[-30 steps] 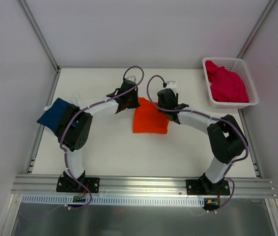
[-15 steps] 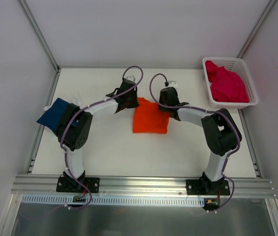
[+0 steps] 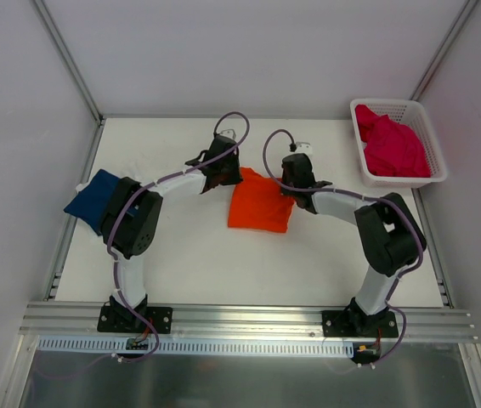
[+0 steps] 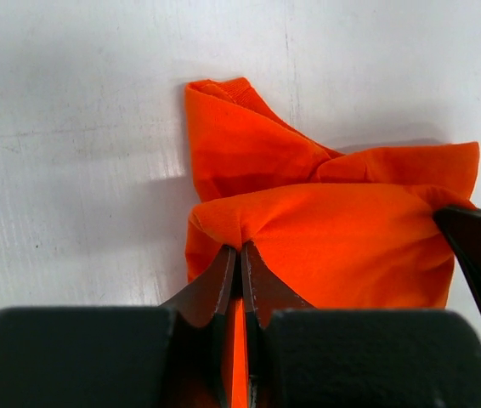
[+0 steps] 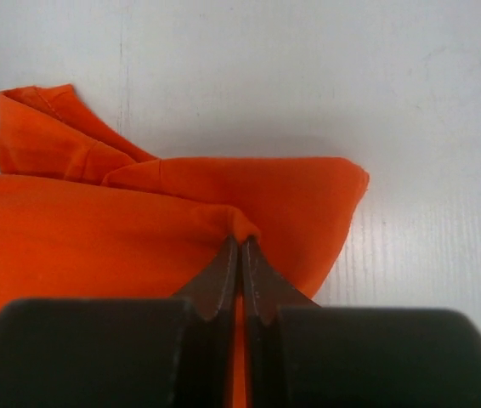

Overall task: Fold and stack the t-shirts
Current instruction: Fold the long partially folded tshirt into a neat square, then put the neatly folded tshirt into the corner of the board with both arms

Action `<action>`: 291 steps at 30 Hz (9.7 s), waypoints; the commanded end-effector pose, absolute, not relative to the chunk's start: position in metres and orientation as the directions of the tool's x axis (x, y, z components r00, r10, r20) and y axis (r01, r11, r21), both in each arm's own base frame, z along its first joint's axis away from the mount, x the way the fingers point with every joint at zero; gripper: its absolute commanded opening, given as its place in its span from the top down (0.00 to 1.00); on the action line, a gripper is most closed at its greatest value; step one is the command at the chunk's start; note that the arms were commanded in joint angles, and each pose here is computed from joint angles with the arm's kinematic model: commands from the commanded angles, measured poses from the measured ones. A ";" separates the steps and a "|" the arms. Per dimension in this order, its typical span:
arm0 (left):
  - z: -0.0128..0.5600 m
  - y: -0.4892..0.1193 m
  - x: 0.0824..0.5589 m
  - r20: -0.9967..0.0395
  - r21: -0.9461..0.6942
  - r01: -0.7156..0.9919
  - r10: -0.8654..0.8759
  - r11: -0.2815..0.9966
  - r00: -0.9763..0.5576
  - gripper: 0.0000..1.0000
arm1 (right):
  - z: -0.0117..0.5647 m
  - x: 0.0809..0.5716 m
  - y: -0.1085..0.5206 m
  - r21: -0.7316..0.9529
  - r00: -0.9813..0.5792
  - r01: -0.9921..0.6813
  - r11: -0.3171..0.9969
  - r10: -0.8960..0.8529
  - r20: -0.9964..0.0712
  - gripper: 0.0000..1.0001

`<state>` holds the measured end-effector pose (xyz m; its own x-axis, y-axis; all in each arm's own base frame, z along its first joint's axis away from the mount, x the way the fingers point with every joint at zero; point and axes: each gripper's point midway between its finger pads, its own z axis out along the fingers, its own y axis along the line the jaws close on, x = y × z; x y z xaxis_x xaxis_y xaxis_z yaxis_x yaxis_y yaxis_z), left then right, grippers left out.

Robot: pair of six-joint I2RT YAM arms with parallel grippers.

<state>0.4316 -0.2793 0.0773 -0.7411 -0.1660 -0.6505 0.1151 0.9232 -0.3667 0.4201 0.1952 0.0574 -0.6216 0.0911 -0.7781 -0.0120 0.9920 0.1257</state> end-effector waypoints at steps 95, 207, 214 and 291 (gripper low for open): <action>0.091 -0.345 0.475 -0.710 -0.375 0.446 0.058 0.812 -0.702 0.01 | 0.096 0.321 0.206 0.135 -0.575 0.141 0.981 0.192 -0.795 0.15; 0.032 -0.285 0.273 -0.590 -0.603 0.133 -0.328 0.786 -0.738 0.09 | 0.061 0.405 0.206 0.612 -0.758 -0.197 0.766 0.276 -0.591 0.18; 0.023 -0.286 0.279 -0.581 -0.623 0.101 -0.372 0.776 -0.724 0.09 | 0.062 0.402 0.208 0.627 -0.762 -0.204 0.752 0.280 -0.584 0.18; 0.105 -0.173 0.297 -0.757 -0.166 -0.103 -0.194 0.981 -0.624 1.00 | 0.112 0.293 0.424 0.612 -0.769 -0.521 0.595 -0.015 -0.639 1.00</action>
